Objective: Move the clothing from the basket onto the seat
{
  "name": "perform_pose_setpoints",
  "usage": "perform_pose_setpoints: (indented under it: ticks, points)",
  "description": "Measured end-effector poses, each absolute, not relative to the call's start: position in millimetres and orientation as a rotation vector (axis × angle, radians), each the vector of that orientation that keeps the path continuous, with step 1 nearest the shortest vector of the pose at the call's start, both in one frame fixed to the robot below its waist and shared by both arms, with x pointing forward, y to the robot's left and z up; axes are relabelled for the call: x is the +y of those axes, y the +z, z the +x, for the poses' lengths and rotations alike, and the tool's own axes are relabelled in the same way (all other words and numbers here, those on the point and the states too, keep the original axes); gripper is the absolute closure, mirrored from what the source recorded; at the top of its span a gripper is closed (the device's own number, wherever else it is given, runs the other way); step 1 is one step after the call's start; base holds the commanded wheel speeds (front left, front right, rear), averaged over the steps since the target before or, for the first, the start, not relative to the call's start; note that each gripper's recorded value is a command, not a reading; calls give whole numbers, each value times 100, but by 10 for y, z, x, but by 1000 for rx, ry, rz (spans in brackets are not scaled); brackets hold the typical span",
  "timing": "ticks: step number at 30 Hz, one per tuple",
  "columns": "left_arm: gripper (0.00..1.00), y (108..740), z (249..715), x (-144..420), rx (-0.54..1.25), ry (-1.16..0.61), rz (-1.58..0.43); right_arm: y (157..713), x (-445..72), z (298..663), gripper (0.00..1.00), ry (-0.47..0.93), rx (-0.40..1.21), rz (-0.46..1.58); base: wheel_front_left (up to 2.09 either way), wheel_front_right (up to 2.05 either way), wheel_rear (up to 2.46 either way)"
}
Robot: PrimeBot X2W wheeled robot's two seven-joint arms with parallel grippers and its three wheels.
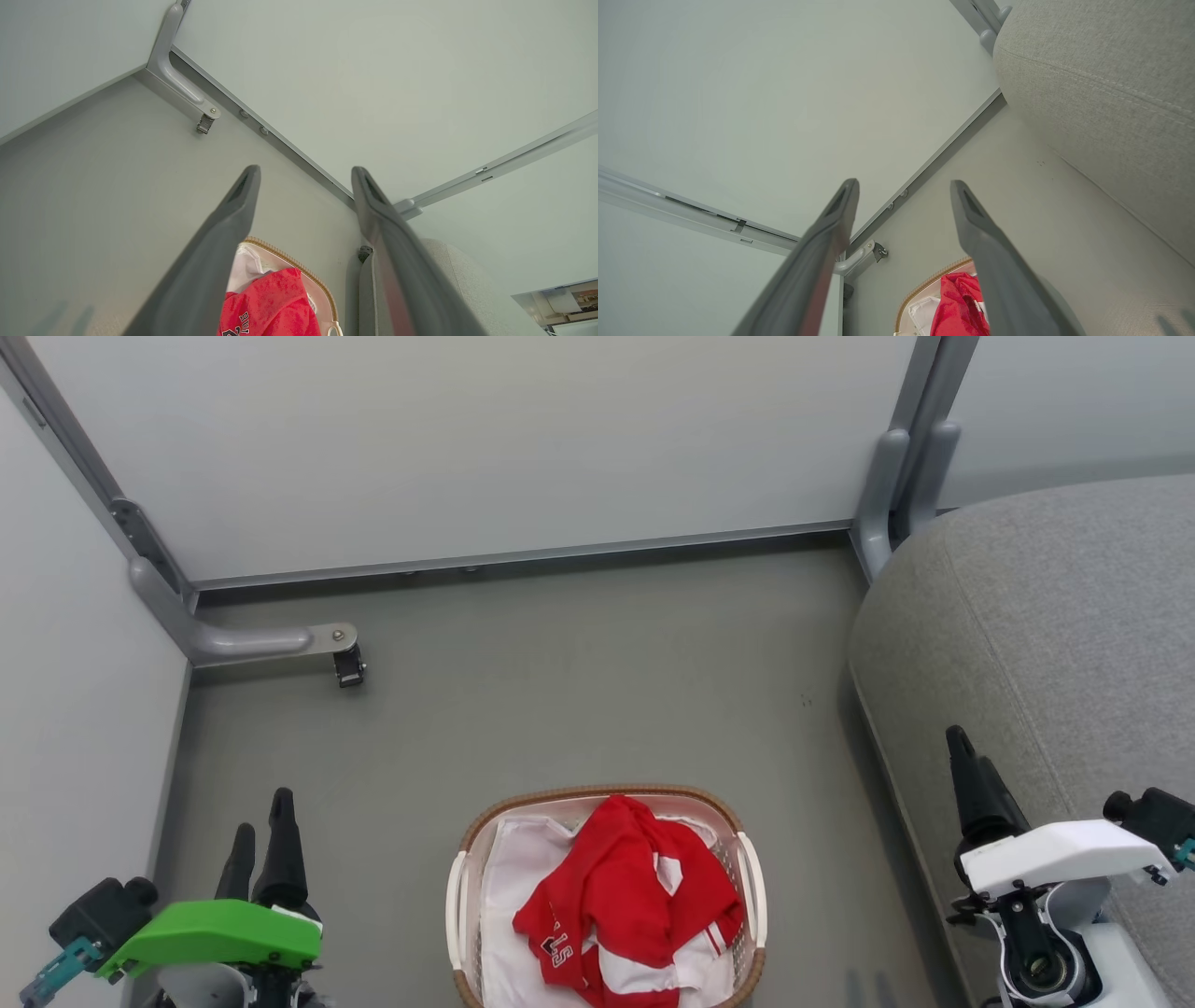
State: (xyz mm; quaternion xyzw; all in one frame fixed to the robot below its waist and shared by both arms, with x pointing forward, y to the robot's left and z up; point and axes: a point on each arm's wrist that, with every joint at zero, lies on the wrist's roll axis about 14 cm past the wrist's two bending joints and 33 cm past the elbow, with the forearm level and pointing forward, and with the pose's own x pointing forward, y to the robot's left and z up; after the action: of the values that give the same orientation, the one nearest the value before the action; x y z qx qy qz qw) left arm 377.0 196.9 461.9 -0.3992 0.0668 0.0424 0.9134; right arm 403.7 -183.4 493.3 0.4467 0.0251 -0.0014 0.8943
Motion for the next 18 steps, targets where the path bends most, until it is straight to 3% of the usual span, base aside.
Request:
perform_pose_setpoints:
  ticks: [18]
  points:
    - [0, 4560, 3752, 1875, 173, 41, -522, 4984, -1577, 4110, 0, 89, 48, 657, 0, 0, 0]
